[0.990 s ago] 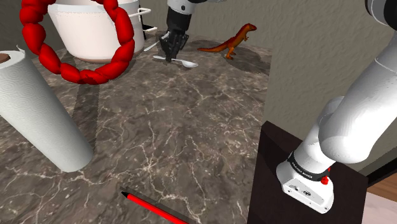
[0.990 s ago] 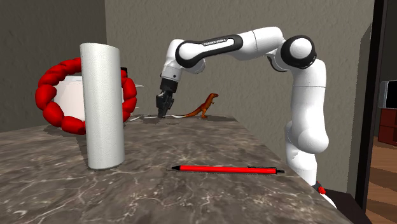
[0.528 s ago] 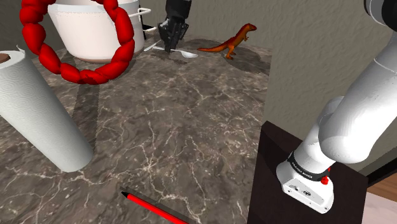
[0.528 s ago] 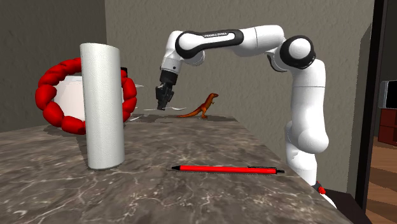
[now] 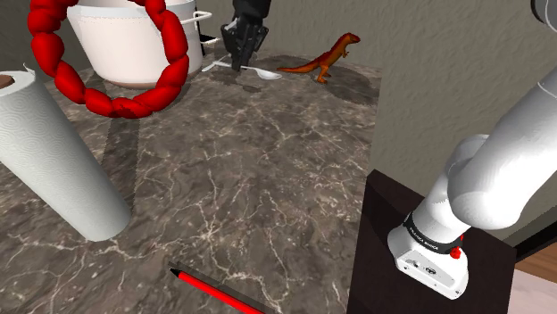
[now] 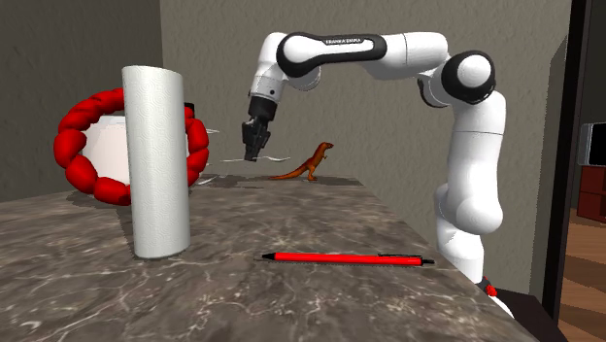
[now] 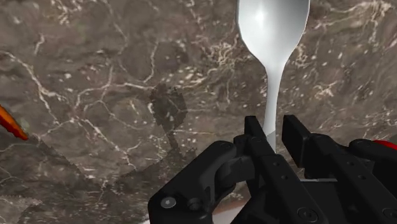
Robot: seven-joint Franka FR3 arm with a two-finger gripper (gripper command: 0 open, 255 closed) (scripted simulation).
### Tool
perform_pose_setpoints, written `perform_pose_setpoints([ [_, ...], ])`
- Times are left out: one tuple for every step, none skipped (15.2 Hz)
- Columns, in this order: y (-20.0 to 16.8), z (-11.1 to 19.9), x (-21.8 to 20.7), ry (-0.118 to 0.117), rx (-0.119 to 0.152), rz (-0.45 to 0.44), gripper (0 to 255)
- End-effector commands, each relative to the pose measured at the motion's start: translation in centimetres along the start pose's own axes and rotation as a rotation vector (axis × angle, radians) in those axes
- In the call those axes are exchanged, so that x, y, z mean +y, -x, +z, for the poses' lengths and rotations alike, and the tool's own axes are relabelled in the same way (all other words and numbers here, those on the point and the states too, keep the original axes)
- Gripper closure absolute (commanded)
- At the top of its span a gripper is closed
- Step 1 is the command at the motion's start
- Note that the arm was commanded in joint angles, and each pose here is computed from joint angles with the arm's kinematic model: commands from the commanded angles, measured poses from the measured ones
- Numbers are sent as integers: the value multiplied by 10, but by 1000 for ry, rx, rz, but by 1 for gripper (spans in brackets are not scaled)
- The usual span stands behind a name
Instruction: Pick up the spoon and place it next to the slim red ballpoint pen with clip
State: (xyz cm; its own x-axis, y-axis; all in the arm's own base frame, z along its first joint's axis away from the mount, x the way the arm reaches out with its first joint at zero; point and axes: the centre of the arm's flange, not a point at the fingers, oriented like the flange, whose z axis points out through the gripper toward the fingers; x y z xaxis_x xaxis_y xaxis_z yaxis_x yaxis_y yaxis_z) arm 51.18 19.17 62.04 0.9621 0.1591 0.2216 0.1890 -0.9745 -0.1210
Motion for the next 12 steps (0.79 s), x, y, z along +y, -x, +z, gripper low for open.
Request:
perform_pose_setpoints([
  [19, -3, -16, 0, 0, 1, 255],
  [29, -4, -25, 0, 0, 1, 255],
  [39, -5, -34, 0, 0, 1, 255],
  [49, -7, -42, 0, 0, 1, 255],
  [58, -8, -51, 0, 0, 1, 255],
  [68, -9, -60, 0, 0, 1, 255],
  [78, -10, -69, 0, 0, 1, 255],
  [88, -12, -77, 0, 0, 1, 255],
  [98, -13, -86, 0, 0, 1, 255],
  [108, -14, -95, 0, 0, 1, 255],
  [117, -15, -104, 0, 0, 1, 255],
  [127, -17, -112, 0, 0, 1, 255],
])
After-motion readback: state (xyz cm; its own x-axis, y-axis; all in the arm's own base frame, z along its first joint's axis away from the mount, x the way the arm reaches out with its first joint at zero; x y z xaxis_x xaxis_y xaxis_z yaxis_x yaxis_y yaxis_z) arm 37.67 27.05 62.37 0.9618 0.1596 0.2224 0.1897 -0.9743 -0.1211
